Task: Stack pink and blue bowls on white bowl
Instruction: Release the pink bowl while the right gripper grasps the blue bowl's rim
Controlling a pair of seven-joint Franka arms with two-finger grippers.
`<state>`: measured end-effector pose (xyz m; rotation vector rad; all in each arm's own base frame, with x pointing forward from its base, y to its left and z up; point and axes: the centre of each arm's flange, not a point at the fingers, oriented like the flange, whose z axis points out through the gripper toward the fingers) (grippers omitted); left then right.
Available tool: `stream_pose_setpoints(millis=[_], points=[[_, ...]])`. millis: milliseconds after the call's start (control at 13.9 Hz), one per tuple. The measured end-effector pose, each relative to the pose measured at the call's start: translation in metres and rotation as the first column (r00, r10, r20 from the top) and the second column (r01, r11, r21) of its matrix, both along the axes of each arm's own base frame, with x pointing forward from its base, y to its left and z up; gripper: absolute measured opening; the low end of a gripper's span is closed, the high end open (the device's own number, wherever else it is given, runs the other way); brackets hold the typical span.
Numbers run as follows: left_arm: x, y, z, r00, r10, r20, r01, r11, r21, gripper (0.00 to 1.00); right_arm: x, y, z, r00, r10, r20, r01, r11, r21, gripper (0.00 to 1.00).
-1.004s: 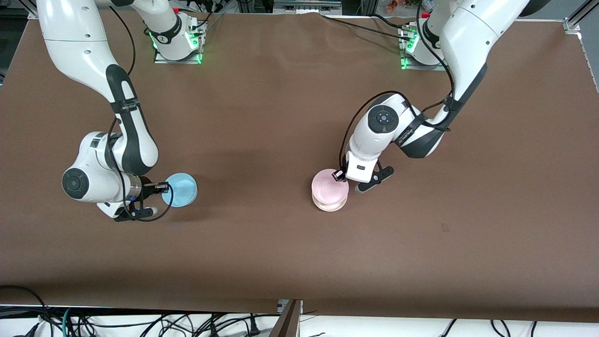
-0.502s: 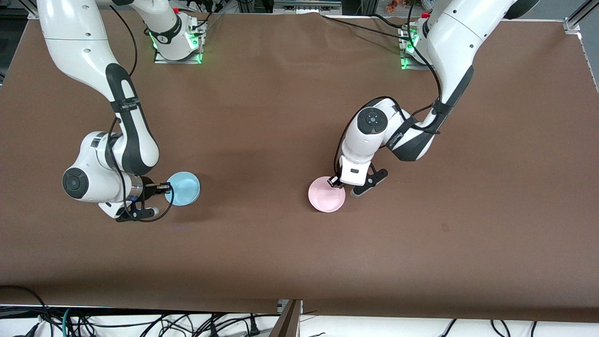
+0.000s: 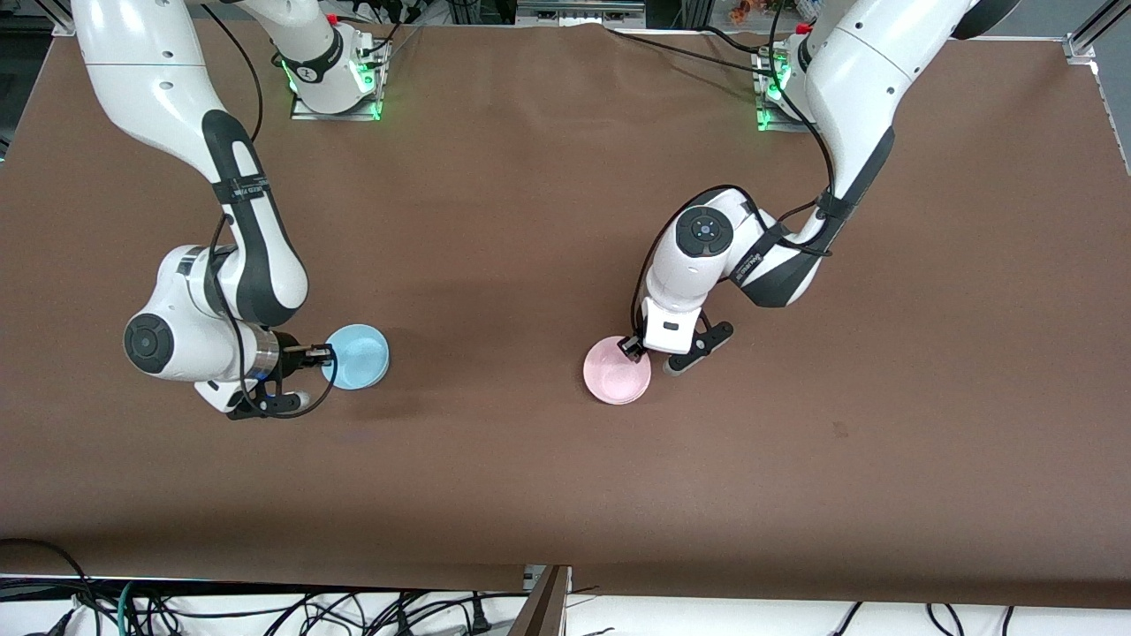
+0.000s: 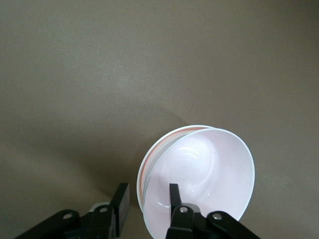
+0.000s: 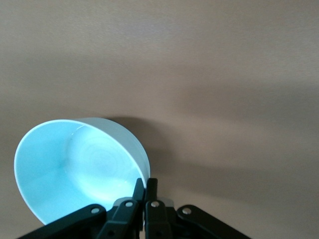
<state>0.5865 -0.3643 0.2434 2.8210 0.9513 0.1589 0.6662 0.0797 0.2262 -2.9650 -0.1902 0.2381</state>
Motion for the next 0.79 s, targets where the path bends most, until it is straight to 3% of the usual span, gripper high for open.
stream_pose_setpoints(millis=[215, 287, 502, 789], points=[[0.010, 0.003, 0.010, 1.000, 0.013, 0.020, -0.013, 1.000, -0.008, 0.39, -0.002, 0.024, 0.009, 0.999, -0.047, -0.006, 0.047, 0.999, 0.008, 0.02], [0.015, 0.004, 0.016, 0.999, 0.020, 0.030, -0.019, 1.000, -0.012, 0.34, -0.003, 0.029, 0.012, 0.998, -0.060, -0.011, 0.060, 0.998, 0.008, 0.02], [0.020, 0.003, 0.022, 0.999, 0.024, 0.037, -0.024, 1.000, -0.012, 0.02, -0.005, 0.040, 0.014, 0.995, -0.095, -0.024, 0.096, 0.995, 0.009, 0.02], [0.014, -0.002, 0.008, 1.000, 0.016, 0.012, -0.016, 1.000, -0.005, 0.01, -0.006, 0.044, 0.014, 0.994, -0.109, -0.029, 0.109, 0.994, 0.009, 0.02]])
